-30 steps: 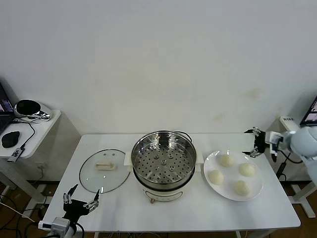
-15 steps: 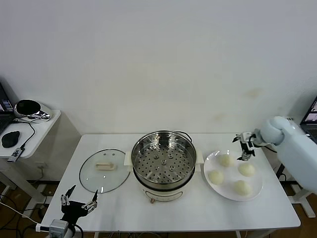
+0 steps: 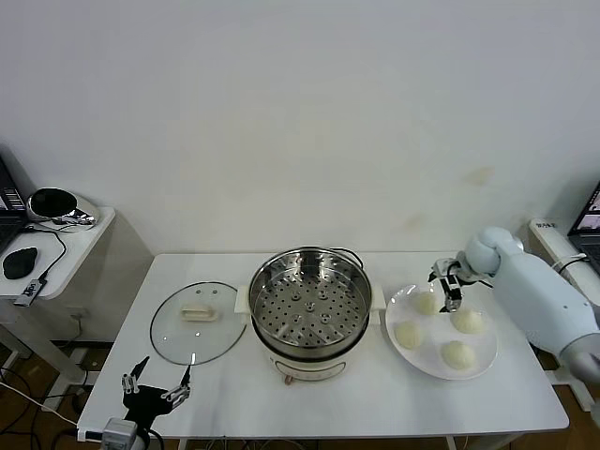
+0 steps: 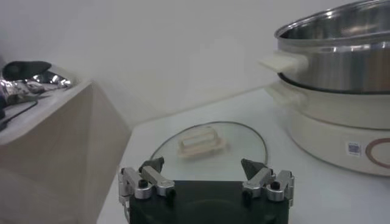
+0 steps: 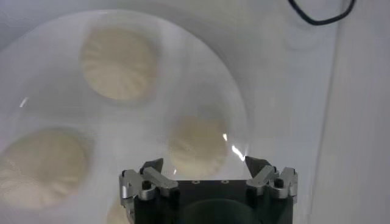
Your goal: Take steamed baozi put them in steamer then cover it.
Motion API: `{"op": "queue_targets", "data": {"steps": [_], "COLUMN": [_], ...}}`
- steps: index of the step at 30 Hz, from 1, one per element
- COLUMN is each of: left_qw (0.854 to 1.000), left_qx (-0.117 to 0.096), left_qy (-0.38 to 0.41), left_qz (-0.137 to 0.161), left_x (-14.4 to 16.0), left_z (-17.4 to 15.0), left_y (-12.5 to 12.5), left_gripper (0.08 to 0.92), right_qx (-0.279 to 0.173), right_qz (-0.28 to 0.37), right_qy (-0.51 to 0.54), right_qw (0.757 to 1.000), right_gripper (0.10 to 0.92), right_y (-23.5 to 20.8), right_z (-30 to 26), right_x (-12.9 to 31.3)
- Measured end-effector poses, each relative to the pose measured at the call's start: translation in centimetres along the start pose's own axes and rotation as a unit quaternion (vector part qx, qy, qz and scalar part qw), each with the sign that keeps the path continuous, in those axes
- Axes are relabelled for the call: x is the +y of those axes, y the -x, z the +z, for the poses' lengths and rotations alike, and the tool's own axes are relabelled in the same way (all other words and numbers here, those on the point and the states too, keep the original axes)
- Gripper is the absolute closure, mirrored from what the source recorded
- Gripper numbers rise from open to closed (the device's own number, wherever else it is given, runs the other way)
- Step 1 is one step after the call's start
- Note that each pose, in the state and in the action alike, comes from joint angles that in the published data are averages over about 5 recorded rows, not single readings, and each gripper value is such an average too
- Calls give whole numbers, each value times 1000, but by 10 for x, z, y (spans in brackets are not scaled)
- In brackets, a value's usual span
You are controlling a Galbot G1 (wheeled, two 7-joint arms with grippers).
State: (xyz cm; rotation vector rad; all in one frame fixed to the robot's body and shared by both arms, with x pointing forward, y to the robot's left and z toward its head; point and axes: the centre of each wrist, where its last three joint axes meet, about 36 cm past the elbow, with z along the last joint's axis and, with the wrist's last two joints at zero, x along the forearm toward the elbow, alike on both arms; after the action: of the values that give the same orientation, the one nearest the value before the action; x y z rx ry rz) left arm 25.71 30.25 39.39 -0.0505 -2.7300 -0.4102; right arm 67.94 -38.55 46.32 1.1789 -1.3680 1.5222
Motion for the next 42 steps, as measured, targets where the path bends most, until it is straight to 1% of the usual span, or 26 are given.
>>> {"op": "queue_targets", "data": {"steps": [8, 17, 20, 25, 29, 32, 36, 42], "left_qw": [1000, 1000, 1000, 1000, 1000, 1000, 1000, 1000], "left_qx": [4, 6, 8, 9, 9, 10, 10, 8], "left_qy": [2, 2, 4, 4, 4, 5, 6, 4], "left_qz": [0, 0, 0, 0, 2, 3, 4, 2], "left_x": [0, -1, 0, -1, -2, -3, -4, -5], "left_z": [2, 4, 5, 5, 5, 6, 6, 5], "left_y": [0, -1, -1, 0, 0, 1, 1, 3], "left_gripper": [177, 177, 177, 177, 177, 177, 177, 177], "right_qx": [-2, 2, 3, 3, 2, 1, -2, -15], "right_qz": [-1, -1, -2, -1, 2, 6, 15, 36], "right_qy": [6, 12, 15, 21, 26, 30, 34, 29], "right_qw": [1000, 1000, 1000, 1000, 1000, 1000, 999, 999], "right_gripper": [200, 202, 247, 376, 438, 461, 462, 462], "right_y": [14, 19, 20, 20, 18, 12, -3, -49], "right_z": [-6, -4, -2, 1, 3, 5, 8, 5], "right_x": [0, -1, 0, 0, -1, -3, -10, -29]}}
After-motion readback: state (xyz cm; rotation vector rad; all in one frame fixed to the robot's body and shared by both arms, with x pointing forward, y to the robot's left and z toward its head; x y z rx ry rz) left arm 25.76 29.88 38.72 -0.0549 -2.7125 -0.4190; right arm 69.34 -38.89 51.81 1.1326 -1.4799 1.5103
